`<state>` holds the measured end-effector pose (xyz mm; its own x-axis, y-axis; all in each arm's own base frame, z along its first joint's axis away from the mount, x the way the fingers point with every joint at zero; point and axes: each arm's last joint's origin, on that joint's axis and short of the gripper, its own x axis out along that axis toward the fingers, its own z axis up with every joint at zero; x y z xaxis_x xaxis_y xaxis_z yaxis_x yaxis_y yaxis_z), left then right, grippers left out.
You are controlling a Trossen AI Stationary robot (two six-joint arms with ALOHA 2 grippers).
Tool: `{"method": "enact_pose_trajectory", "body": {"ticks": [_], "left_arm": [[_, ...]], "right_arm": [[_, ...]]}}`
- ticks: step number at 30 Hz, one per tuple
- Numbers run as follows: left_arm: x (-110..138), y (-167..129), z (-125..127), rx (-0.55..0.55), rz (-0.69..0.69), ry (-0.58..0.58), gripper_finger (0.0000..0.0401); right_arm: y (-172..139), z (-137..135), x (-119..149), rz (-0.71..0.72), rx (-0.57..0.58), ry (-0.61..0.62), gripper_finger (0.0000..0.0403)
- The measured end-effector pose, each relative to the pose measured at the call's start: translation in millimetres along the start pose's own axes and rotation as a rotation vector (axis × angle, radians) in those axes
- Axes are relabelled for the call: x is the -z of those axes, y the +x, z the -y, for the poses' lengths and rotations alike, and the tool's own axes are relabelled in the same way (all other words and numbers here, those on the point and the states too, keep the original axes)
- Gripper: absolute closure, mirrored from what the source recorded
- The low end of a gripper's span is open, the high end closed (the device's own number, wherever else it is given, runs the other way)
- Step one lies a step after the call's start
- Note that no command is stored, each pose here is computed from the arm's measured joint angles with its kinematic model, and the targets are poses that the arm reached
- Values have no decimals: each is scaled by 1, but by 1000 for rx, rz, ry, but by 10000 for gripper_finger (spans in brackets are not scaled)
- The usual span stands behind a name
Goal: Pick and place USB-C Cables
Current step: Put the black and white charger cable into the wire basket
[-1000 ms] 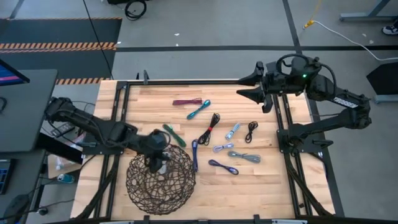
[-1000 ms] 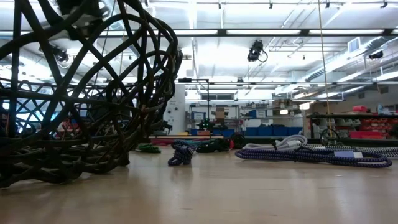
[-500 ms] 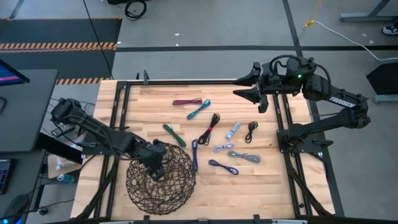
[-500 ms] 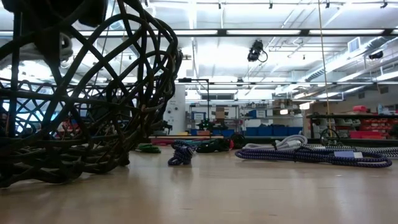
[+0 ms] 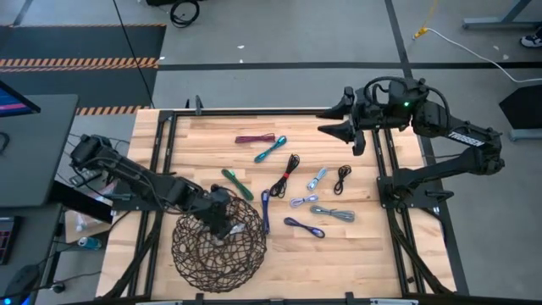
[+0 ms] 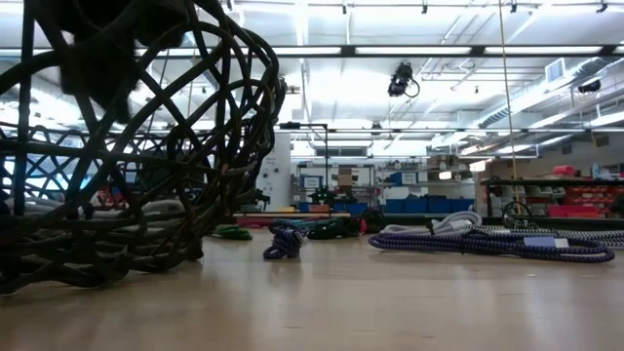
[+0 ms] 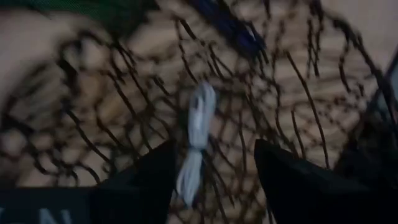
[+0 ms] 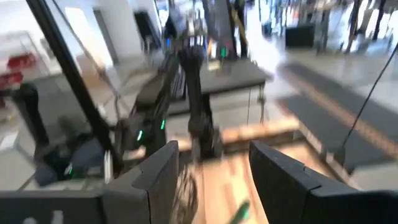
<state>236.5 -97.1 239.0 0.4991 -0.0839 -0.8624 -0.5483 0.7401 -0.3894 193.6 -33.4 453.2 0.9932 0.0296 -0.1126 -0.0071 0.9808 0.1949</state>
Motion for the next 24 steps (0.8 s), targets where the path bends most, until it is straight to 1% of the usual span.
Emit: {"method": "enact_pose_trajectory", "body": {"ticks": [3, 5, 8, 12, 18, 21, 24], "left_arm": [[-11, 1, -4, -19, 60, -1, 179], [-21, 2, -6, -10, 105, -5, 183], [-38, 2, -8, 30, 183, 3, 191], [-65, -1, -11, 95, 311, 55, 195], [-102, -11, -15, 216, 506, 128, 192], [-114, -16, -18, 259, 573, 149, 192], [-121, -19, -21, 271, 615, 165, 194]], "right_arm": [[-1, 2, 15, -156, 32, 87, 202], [-2, 4, 28, -276, 90, 159, 202], [-6, 4, 47, -460, 173, 251, 205], [-7, 1, 67, -633, 220, 361, 212], [6, -10, 90, -792, 236, 445, 217], [17, -15, 109, -889, 253, 464, 217], [27, -22, 132, -1014, 278, 465, 217]]}}
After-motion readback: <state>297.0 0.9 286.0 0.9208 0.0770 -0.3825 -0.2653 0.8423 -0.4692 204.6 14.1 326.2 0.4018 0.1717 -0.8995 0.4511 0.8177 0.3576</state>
